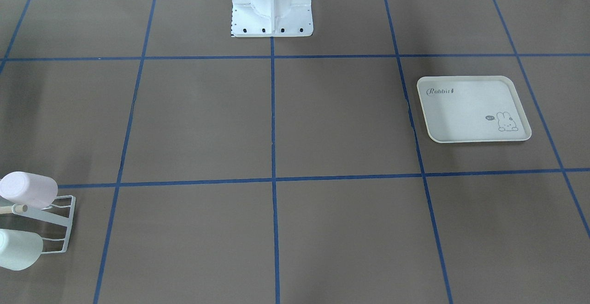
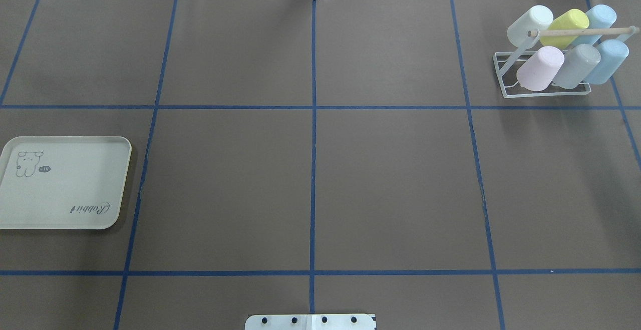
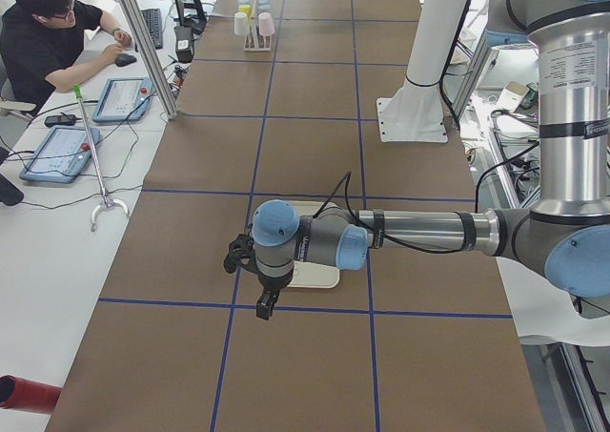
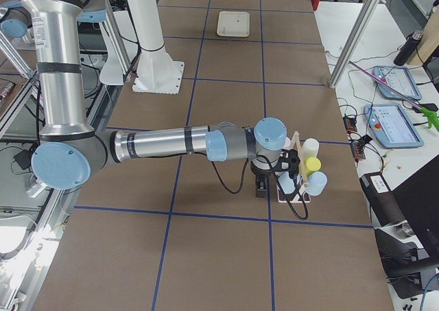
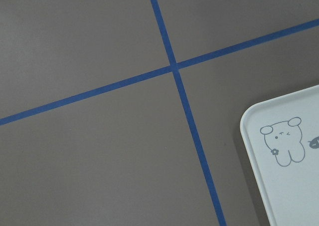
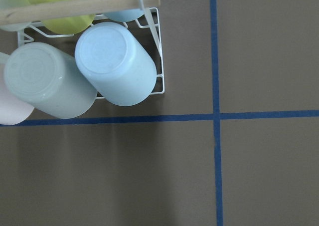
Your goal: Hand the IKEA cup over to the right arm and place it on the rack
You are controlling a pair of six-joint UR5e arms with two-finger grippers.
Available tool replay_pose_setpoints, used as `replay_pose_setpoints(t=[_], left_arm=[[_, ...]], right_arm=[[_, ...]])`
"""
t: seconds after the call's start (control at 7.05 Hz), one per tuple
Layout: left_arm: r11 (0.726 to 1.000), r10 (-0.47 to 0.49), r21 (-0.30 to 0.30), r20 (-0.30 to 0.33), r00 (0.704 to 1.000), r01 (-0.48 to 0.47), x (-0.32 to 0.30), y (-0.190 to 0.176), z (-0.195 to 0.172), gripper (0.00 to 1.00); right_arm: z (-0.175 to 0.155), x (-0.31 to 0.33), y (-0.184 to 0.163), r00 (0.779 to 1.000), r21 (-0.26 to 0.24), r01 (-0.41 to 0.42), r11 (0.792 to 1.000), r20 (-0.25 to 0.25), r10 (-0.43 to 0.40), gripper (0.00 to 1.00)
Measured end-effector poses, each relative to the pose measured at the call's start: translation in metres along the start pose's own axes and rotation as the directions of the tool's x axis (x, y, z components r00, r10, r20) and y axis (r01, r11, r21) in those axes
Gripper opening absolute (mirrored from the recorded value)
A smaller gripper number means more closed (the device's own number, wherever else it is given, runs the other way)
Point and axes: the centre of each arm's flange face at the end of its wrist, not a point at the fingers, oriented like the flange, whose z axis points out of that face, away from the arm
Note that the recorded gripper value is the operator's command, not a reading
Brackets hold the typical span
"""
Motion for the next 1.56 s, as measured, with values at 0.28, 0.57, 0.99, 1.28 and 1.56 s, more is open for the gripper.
replay_pose_setpoints(t=[0.28, 0.57, 0.99, 1.28, 1.56], left_arm=[[1.0, 0.001, 0.001, 0.002, 1.0, -0.001, 0.0, -0.001, -0.001, 1.0], [1.0, 0.003, 0.003, 0.004, 1.0, -0.003, 0.001, -0.004, -0.002, 1.0], [1.0, 0.006, 0.007, 0.005, 1.0, -0.006, 0.002, -0.007, -0.004, 1.0], [1.0, 0.005, 0.007, 0.005, 1.0, -0.005, 0.002, -0.007, -0.004, 1.0], [1.0, 0.005, 0.007, 0.007, 1.0, -0.005, 0.002, -0.009, -0.005, 1.0]], right_arm=[[0.008, 0.021, 0.004, 0.999, -0.019, -0.044, 0.999, -0.031, 0.043, 1.0], [0.014, 0.044, 0.013, 0.996, -0.029, -0.085, 0.996, -0.036, 0.084, 1.0], [0.01, 0.059, 0.02, 0.993, -0.022, -0.113, 0.993, -0.029, 0.112, 1.0], [0.01, 0.059, 0.02, 0.993, -0.021, -0.113, 0.993, -0.026, 0.112, 1.0], [0.009, 0.058, 0.021, 0.993, -0.02, -0.112, 0.994, -0.024, 0.111, 1.0]])
